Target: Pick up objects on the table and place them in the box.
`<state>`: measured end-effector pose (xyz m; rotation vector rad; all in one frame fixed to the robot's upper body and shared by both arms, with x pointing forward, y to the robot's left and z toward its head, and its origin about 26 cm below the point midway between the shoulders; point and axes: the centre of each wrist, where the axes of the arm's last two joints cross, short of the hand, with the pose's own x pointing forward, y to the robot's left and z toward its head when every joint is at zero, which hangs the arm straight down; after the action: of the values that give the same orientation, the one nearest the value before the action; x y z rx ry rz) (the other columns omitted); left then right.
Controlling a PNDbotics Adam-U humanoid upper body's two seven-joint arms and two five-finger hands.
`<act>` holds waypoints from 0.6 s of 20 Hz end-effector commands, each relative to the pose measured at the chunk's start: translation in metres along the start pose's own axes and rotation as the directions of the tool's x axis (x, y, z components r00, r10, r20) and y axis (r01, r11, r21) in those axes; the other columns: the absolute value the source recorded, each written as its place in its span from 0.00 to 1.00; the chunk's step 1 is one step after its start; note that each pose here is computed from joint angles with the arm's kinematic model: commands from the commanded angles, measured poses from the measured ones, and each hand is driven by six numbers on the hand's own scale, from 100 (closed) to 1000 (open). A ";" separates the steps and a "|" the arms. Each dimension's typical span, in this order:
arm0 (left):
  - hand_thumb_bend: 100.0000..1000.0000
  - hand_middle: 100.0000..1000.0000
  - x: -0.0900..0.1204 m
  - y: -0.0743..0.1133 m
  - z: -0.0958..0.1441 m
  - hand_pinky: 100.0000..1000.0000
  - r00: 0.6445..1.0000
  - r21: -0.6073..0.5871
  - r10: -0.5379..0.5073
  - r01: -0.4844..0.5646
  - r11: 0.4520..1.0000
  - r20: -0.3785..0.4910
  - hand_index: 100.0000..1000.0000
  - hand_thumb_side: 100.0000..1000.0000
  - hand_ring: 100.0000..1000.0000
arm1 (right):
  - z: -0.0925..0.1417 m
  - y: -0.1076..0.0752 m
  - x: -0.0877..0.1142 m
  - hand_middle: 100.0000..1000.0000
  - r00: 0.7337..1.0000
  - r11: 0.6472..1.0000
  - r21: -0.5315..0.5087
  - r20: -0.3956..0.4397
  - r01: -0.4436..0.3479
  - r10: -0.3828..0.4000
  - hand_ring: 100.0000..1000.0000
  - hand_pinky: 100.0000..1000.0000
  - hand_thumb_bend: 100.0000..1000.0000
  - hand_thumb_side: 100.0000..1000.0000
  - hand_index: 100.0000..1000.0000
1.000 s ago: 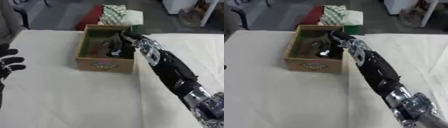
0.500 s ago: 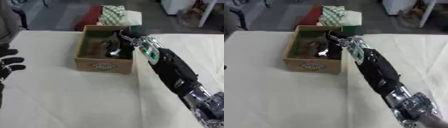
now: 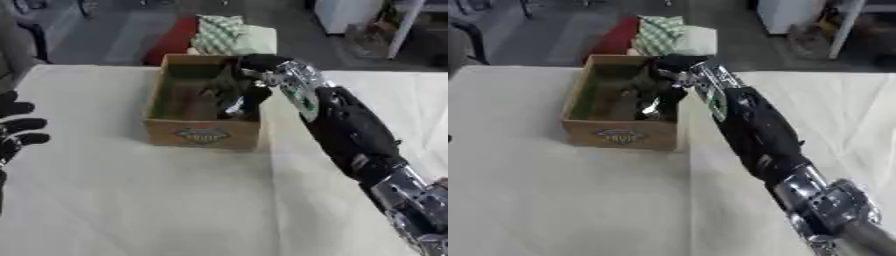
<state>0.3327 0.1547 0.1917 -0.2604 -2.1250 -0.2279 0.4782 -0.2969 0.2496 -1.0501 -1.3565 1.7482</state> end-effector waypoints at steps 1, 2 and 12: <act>0.17 0.63 0.006 0.002 -0.001 0.60 1.000 -0.005 -0.014 0.014 1.000 0.022 0.77 0.82 0.62 | 0.011 -0.033 -0.005 0.98 0.994 0.992 -0.053 -0.017 -0.113 0.112 0.98 1.00 0.58 0.67 0.99; 0.17 0.63 0.006 0.002 -0.001 0.60 1.000 -0.005 -0.014 0.014 1.000 0.022 0.77 0.82 0.62 | 0.011 -0.035 -0.004 0.98 0.992 0.990 -0.058 -0.016 -0.127 0.126 0.99 1.00 0.58 0.67 0.99; 0.17 0.63 0.006 0.002 -0.001 0.60 1.000 -0.006 -0.013 0.013 1.000 0.021 0.78 0.82 0.62 | 0.012 -0.046 0.006 0.99 0.983 0.976 -0.131 0.039 -0.174 0.180 0.99 1.00 0.57 0.67 0.99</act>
<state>0.3327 0.1549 0.1912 -0.2584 -2.1241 -0.2282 0.4712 -0.2830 0.2711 -1.1727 -1.4297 1.8476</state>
